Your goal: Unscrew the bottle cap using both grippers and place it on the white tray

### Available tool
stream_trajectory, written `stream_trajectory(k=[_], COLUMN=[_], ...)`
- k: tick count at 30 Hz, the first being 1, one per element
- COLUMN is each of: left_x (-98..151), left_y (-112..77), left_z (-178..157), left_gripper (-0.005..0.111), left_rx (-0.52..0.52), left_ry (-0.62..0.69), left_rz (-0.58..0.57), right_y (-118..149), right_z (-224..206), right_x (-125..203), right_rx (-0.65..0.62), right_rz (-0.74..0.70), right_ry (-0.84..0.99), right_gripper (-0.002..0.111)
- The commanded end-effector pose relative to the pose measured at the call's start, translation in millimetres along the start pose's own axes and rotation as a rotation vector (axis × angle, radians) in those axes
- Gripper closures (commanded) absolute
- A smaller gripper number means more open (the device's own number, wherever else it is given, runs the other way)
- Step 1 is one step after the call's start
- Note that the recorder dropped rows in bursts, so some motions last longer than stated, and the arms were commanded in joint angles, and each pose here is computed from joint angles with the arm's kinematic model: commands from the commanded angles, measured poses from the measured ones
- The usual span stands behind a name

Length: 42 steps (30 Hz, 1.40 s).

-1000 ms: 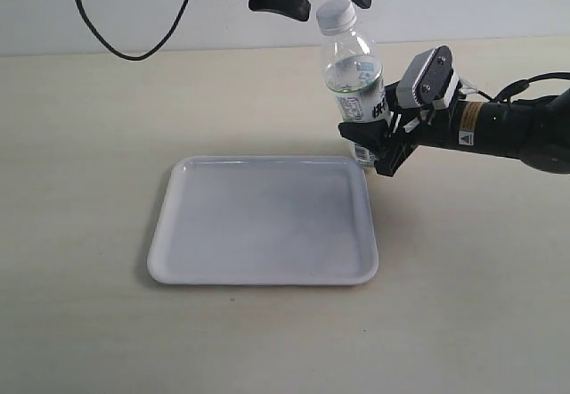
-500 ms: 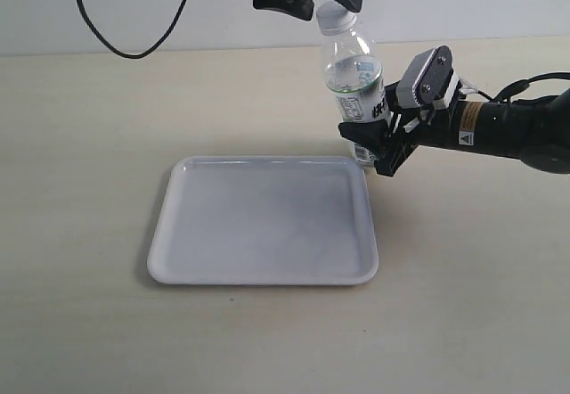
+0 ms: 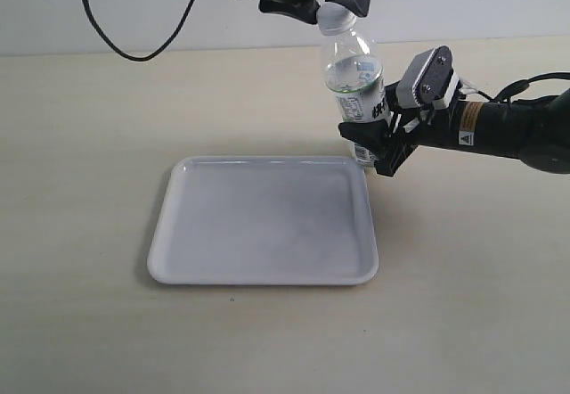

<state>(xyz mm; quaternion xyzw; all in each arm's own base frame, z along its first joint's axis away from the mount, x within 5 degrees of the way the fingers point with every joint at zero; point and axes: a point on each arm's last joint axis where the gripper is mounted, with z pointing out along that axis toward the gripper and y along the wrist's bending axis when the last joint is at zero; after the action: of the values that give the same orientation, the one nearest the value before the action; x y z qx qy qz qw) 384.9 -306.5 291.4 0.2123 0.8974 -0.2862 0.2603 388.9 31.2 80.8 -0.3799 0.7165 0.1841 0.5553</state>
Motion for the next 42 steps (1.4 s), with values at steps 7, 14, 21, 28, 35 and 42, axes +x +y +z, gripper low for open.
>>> stream_trajectory(k=[7, 14, 21, 28, 35, 42], left_x=[0.9, 0.9, 0.9, 1.4, 3.9, 5.1], left_y=[-1.6, -2.0, -0.6, 0.1, -0.4, 0.5], left_z=[1.4, 1.4, 1.4, 1.4, 1.3, 1.3], left_gripper=[0.049, 0.106, 0.107, 0.107, 0.107, 0.107], left_rx=[-0.003, 0.002, -0.014, -0.022, -0.027, -0.043], left_ry=[0.004, 0.004, 0.002, 0.004, 0.03, 0.039], left_rz=[0.007, -0.003, -0.235, -0.443, -0.657, -0.705], right_y=[-0.1, -0.1, 0.2, 0.2, 0.2, 0.2], right_z=[0.4, 0.4, 0.4, 0.4, 0.4, 0.4], right_x=[-5.9, -5.9, -5.8, -5.8, -5.8, -5.8], right_rx=[0.0, 0.0, -0.003, -0.002, -0.002, -0.002], right_rz=[-0.001, -0.001, -0.02, -0.022, -0.022, -0.022], right_ry=[-0.054, -0.054, -0.053, -0.053, -0.053, -0.053], right_gripper=[0.108, 0.108, 0.108, 0.108, 0.108, 0.108])
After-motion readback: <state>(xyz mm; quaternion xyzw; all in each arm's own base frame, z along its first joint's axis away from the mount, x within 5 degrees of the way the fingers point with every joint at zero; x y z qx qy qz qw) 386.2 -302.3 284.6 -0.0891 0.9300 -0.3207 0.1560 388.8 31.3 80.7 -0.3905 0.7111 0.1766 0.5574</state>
